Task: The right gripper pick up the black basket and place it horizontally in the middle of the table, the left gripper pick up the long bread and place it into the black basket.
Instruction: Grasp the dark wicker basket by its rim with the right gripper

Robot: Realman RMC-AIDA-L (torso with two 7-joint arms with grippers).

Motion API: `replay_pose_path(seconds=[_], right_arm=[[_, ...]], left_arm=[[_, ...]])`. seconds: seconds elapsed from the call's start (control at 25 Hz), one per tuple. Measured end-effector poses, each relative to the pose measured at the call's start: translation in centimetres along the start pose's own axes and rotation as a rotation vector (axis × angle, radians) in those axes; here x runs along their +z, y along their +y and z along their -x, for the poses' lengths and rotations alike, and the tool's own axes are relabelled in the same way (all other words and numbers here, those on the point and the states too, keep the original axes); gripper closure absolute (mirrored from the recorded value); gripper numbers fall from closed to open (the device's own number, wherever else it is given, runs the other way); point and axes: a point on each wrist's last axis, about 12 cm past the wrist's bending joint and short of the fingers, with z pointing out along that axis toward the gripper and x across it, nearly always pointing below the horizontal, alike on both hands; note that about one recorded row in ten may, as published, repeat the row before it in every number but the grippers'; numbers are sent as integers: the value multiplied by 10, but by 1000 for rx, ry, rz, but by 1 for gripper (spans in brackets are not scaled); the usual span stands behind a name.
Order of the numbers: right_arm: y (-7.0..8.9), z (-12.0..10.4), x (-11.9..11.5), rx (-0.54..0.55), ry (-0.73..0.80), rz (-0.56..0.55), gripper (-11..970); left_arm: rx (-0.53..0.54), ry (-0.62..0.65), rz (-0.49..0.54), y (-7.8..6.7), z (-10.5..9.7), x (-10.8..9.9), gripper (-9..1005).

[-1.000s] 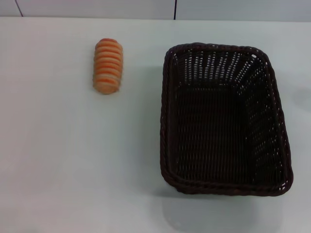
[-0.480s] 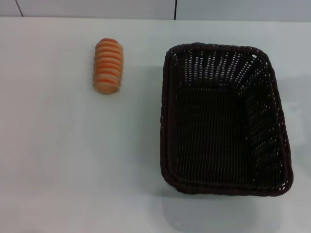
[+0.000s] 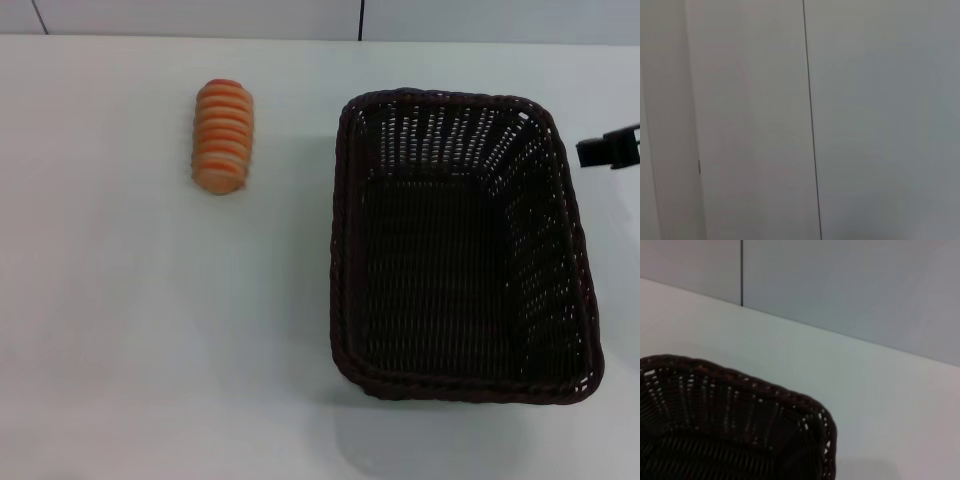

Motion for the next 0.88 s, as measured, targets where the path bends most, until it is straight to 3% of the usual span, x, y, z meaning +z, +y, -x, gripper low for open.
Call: replay_pose_path(seconds=[0.44, 0.72, 0.88], right_arm=[[-2, -18, 1, 53, 59, 26, 236], [-1, -13, -3, 91, 94, 133, 240], [-3, -2, -8, 82, 168, 133, 240]], left_arm=[[9, 2, -11, -1, 3, 4, 139], [19, 13, -6, 2, 1, 3, 139], [27, 62, -12, 6, -3, 7, 139]])
